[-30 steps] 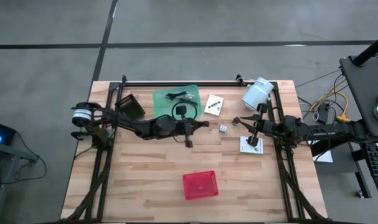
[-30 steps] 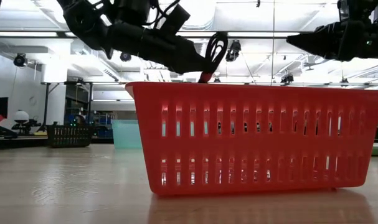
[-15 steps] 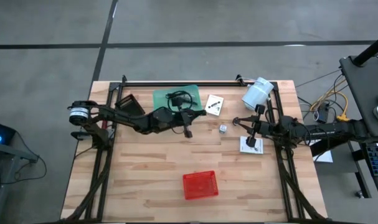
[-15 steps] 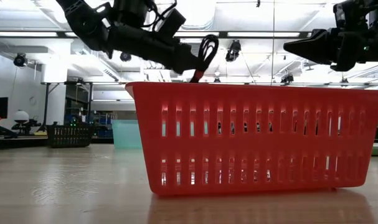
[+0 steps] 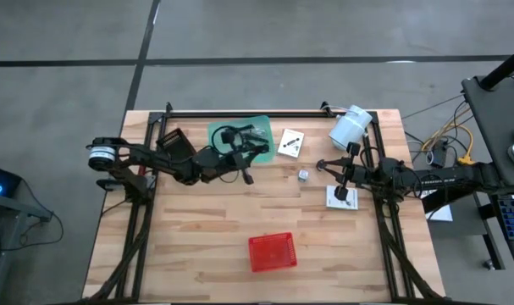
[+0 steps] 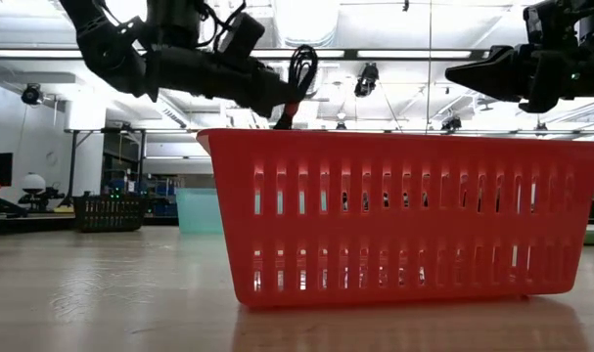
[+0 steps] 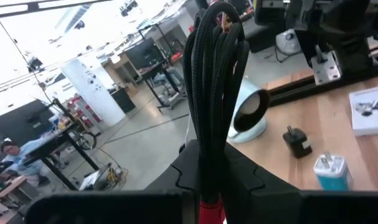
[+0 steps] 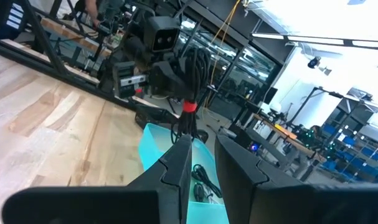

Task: Pick and place items into bin
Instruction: Put the black charger cable into the green bin

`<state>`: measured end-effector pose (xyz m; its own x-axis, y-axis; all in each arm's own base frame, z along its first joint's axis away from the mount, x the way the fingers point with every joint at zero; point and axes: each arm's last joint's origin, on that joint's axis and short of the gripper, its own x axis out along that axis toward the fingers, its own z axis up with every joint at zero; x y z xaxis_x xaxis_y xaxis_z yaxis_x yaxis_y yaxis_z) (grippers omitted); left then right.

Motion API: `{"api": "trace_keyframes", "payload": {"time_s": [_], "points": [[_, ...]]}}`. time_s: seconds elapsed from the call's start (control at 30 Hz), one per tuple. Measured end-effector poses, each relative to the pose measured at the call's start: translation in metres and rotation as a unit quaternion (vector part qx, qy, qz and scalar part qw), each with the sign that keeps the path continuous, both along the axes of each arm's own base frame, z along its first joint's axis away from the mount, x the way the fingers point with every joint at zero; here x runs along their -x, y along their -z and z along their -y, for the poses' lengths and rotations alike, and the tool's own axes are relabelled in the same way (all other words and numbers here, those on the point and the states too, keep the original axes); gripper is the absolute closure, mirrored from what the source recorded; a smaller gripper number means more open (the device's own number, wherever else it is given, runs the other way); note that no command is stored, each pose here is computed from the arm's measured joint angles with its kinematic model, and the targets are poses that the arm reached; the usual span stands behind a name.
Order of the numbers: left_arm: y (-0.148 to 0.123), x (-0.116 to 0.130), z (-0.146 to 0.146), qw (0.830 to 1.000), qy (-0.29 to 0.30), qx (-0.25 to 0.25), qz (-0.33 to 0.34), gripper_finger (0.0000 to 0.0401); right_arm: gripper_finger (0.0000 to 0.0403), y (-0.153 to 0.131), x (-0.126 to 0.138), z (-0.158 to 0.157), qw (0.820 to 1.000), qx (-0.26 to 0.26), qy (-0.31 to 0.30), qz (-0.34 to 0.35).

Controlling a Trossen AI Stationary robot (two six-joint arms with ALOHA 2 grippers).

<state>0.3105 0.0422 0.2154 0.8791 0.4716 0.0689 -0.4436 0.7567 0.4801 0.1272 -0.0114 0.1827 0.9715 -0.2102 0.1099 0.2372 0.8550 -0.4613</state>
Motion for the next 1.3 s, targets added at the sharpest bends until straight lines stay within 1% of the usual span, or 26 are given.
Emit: {"api": "trace_keyframes", "payload": {"time_s": [0.2,0.27,0.43,0.67,0.9,1.17,1.3], "points": [[0.004,0.009,-0.016,0.999,-0.047,0.002,0.005,0.0385,0.0344,0.000,0.000,0.000,1.000,-0.001,0.000,0.000],[0.007,0.010,-0.021,0.998,-0.060,0.006,-0.006,0.0385,0.0344,0.000,0.000,0.000,1.000,-0.001,0.000,0.000],[0.010,0.013,-0.035,0.996,-0.082,0.015,-0.010,0.0385,0.0344,0.000,0.000,0.000,1.000,0.003,0.000,-0.001],[0.020,0.025,-0.052,0.992,-0.119,0.025,-0.023,0.0385,0.0344,0.000,0.000,0.000,1.000,0.016,0.002,-0.004],[0.024,0.028,-0.058,0.990,-0.128,0.053,-0.017,0.0377,0.0344,0.000,0.000,0.000,1.000,0.026,0.003,-0.006],[0.030,0.028,-0.058,0.988,-0.130,0.062,-0.054,0.0386,0.0344,0.000,0.000,0.000,1.000,0.029,0.003,-0.007],[0.031,0.025,-0.060,0.985,-0.132,0.088,-0.072,0.0386,0.0344,0.000,0.000,0.000,1.000,0.029,0.003,-0.007]]}}
